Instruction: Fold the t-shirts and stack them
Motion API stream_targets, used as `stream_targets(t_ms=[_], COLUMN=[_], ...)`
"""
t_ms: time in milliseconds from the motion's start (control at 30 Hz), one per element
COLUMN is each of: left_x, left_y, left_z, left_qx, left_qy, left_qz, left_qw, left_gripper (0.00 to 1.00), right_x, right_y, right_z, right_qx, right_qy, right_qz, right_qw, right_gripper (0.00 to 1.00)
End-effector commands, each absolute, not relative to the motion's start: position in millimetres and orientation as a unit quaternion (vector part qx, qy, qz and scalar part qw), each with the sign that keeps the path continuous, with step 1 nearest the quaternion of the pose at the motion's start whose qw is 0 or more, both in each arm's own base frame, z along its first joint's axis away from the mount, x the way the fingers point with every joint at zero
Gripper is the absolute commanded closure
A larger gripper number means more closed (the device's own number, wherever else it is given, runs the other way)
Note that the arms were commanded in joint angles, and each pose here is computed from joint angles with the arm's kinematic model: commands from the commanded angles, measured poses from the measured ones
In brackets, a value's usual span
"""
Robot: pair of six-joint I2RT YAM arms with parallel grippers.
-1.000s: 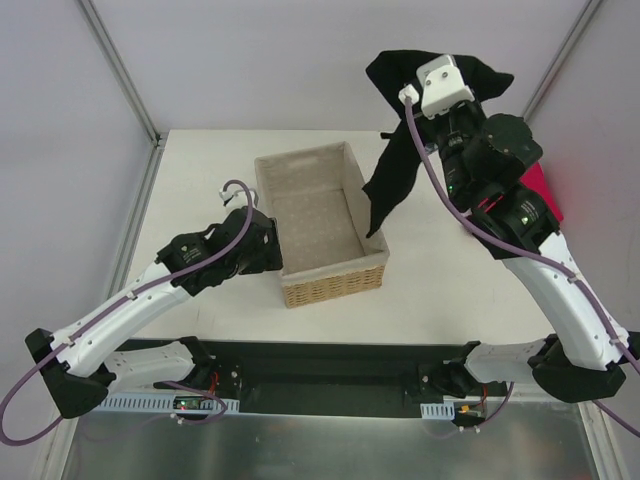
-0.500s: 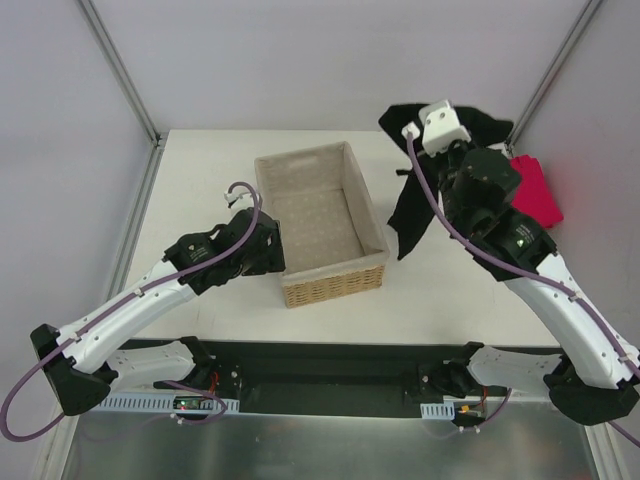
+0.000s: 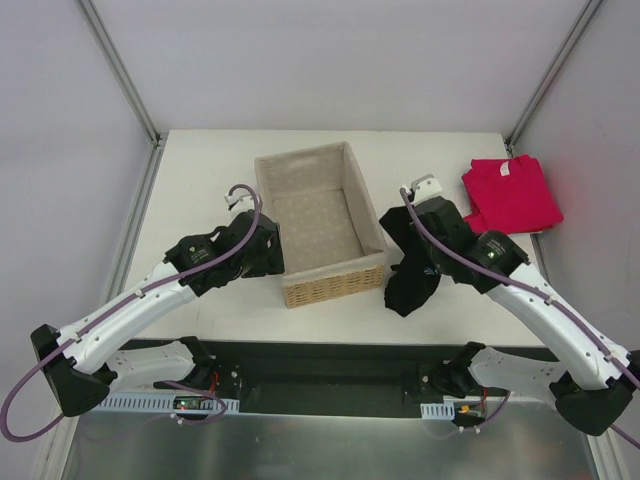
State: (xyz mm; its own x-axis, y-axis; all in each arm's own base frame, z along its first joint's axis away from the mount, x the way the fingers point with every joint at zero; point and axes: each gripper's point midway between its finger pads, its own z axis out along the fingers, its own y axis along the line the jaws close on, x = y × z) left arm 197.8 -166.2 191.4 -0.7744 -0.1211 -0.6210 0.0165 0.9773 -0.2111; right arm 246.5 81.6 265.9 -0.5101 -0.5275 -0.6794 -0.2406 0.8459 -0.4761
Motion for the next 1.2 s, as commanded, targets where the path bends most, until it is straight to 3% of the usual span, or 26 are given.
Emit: stream_targets(t_ms=[0,233,533,733,833,867,933,1000,1167], left_x=[197.6,197.7,193.1,192.8,193.9,194.1,195.3,196.8,202.3], left_y=[-169.4,-168.3,-159.4,-159.0,-160.5,-160.7,-162.1,-163.2,-167.7], left_z=[192.5,198.4,202.0,200.8,202.1,202.3,201.7,199.9,198.6], left_qx=[-0.018,-0.017,-0.026,-0.025,-0.021,-0.020,-0.017,-0.016,-0.014], left_qy=[0.935,0.931,0.924,0.925,0.925,0.925,0.926,0.928,0.930], left_qz=[-0.109,-0.115,-0.122,-0.121,-0.120,-0.119,-0.116,-0.112,-0.104], left_qw=[0.338,0.347,0.360,0.360,0.360,0.360,0.358,0.355,0.351], left_gripper=[0.32,0.32,0.32,0.32,0.31,0.30,0.30,0.30,0.30], right_x=[224.3,239.2,289.3,296.5,297.5,298.1,299.7,297.7,289.3], right_y=[77.7,91.5,79.2,77.3,80.3,81.2,80.7,78.2,71.0], right_z=[224.2,156.6,126.8,88.4,85.9,89.2,110.9,139.5,220.4], right_qx=[-0.181,-0.155,-0.061,-0.028,-0.017,-0.014,-0.004,0.001,0.040], right_qy=[0.899,0.935,0.963,0.980,0.982,0.981,0.977,0.970,0.945], right_qz=[-0.146,-0.145,-0.085,-0.038,-0.021,-0.020,-0.015,-0.011,0.003], right_qw=[0.371,0.285,0.248,0.192,0.188,0.191,0.213,0.241,0.324], right_gripper=[0.99,0.99,0.99,0.98,0.77,0.56,0.35,0.22,0.15])
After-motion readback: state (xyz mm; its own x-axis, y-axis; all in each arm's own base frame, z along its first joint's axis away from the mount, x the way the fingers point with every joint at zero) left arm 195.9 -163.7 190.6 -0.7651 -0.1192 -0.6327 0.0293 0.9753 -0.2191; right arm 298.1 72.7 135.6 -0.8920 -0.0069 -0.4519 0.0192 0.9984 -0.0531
